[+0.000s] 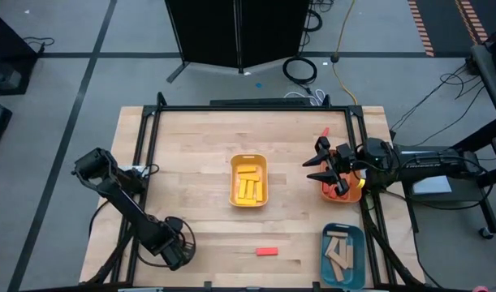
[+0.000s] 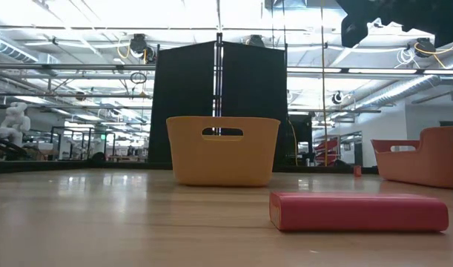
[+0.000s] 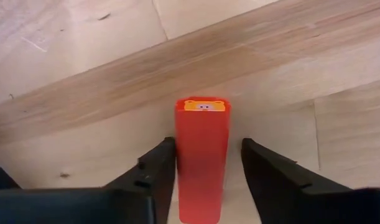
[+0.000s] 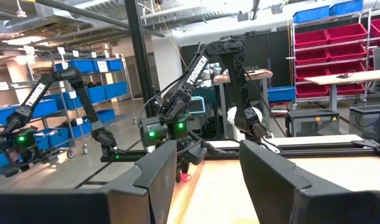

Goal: Sort blocks
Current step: Put the orange wooden block into the orange bin

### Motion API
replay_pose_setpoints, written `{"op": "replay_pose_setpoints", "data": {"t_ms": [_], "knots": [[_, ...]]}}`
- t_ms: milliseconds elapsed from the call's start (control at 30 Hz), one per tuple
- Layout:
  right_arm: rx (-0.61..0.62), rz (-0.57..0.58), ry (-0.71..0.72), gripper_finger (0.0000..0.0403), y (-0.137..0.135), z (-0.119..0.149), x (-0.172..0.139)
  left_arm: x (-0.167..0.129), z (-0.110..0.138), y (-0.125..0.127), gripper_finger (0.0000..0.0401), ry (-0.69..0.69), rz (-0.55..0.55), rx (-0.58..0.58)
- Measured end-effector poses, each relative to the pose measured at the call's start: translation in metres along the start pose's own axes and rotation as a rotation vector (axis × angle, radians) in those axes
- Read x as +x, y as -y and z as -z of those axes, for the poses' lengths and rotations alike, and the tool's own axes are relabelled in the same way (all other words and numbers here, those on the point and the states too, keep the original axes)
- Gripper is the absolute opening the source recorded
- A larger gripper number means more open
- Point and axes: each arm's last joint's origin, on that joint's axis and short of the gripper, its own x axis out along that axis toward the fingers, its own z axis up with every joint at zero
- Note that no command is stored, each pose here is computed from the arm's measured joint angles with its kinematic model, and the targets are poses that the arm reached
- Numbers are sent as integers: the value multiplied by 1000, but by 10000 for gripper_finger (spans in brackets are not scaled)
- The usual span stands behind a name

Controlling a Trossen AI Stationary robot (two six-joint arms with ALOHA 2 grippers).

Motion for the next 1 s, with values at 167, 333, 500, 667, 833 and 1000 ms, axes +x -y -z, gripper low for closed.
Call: {"op": "replay_pose_setpoints", "data": {"t_ms": [167,333,500,667,833,1000], "knots": [[0,0,0,169,0,0,0,0,0,0,118,-9,-5,39],[0,0,0,169,0,0,0,-5,-4,0,86,-16,6,72],[0,0,0,169,0,0,0,-27,-17,1,82,45,92,99],[0,0,-1,169,0,0,0,-57,-41,5,80,191,253,129],[-8,6,-26,169,1,3,0,-88,-77,14,79,405,419,193],[-42,10,-46,169,1,5,0,-115,-124,35,79,689,561,278]]}}
